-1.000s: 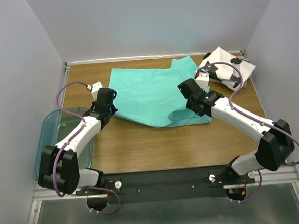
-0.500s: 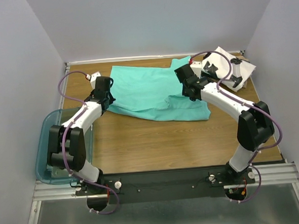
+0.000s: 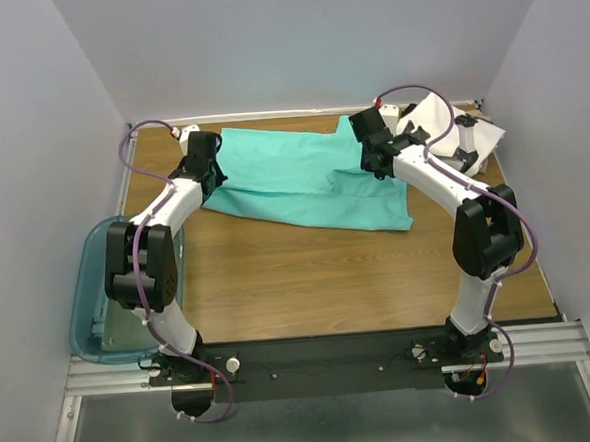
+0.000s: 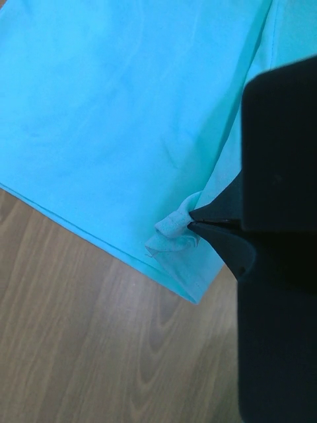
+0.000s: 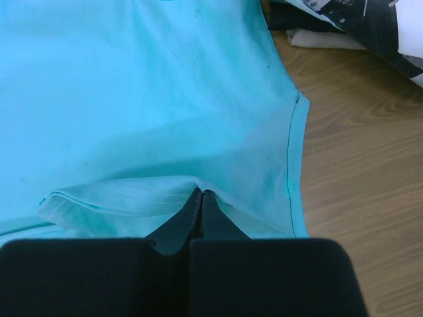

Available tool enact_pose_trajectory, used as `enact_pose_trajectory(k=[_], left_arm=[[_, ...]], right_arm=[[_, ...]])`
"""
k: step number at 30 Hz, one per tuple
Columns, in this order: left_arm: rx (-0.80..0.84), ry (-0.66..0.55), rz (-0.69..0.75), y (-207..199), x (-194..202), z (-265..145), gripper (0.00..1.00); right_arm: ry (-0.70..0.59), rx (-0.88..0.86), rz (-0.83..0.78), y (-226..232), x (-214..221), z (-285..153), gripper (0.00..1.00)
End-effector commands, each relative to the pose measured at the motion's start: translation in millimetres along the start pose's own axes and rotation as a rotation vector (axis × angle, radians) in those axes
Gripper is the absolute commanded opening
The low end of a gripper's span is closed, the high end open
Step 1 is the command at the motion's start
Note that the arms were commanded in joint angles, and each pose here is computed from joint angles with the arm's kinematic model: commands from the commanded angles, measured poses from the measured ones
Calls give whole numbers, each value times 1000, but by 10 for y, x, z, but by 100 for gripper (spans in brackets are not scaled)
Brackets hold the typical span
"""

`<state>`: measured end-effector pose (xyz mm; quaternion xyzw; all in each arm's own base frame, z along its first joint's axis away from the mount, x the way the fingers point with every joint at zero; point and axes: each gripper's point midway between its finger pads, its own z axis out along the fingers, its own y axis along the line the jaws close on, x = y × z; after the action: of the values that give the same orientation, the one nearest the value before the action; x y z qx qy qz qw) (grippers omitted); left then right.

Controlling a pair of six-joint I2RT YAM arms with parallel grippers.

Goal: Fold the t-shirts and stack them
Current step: Fold the tshirt

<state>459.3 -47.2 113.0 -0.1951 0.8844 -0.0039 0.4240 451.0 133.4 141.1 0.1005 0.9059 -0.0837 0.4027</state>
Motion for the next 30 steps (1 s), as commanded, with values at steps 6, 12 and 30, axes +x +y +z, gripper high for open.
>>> enact_pose_trajectory(k=[6, 12, 30], left_arm=[[-14, 35, 25, 19, -88, 292, 0], [-19, 62, 22, 80, -94, 489, 4], [171, -2, 52, -339, -163, 182, 72]], right_arm=[[-10, -17, -3, 76, -199, 215, 0], [5, -12, -4, 105, -177, 374, 0], [-23, 8, 13, 127, -427, 691, 82]])
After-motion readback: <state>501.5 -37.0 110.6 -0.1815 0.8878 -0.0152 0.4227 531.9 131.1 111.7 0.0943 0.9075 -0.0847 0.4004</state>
